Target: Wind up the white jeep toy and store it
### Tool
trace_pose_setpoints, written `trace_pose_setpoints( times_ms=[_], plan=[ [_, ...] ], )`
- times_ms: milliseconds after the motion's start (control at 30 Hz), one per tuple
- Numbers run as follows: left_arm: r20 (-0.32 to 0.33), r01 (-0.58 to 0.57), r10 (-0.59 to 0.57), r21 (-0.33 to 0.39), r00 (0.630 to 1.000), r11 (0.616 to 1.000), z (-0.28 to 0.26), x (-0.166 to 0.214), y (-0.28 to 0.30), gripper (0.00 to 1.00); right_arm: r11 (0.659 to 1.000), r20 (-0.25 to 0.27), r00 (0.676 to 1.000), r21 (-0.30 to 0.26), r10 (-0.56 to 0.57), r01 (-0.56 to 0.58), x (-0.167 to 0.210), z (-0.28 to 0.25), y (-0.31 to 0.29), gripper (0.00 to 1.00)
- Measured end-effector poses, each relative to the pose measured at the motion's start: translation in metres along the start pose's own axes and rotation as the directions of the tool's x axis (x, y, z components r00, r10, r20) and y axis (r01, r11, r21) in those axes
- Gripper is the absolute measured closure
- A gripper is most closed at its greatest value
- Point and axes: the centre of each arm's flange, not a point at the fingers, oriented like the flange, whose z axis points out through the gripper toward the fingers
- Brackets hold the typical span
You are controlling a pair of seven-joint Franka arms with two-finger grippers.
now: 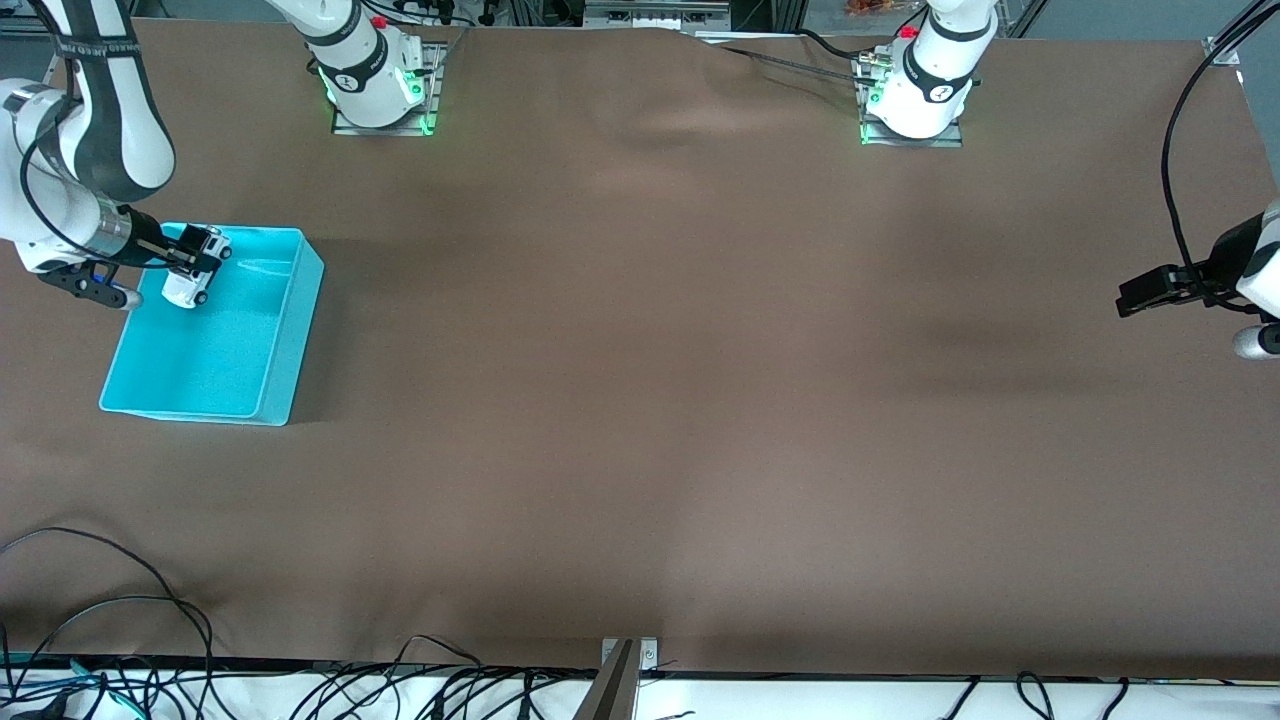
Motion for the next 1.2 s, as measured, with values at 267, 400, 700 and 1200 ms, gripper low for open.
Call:
trace_pose_setpoints(
  times_ms=[267, 400, 700, 1200],
  plan=[
    [0.000, 0.000, 0.000, 0.000, 1.000, 1.000, 0.000, 0.000, 0.000, 0.00, 1.000, 0.002, 1.000, -0.026, -0.012, 0.012, 0.012, 0.033, 0.011, 0.48],
    [0.000, 0.000, 0.000, 0.000, 1.000, 1.000, 0.000, 0.000, 0.000, 0.00, 0.999, 0.016, 1.000, -0.036, -0.017, 0.017, 0.014, 0.048, 0.018, 0.48],
    [0.000, 0.000, 0.000, 0.000, 1.000, 1.000, 0.000, 0.000, 0.000, 0.00, 0.998, 0.025, 0.999, -0.060, -0.020, 0.022, 0.020, 0.075, 0.019, 0.48],
    [-0.008, 0.002, -0.002, -0.001, 1.000, 1.000, -0.004, 0.000, -0.001, 0.00, 0.996, 0.022, 0.999, -0.083, -0.026, 0.027, 0.026, 0.100, 0.018, 0.31]
  ],
)
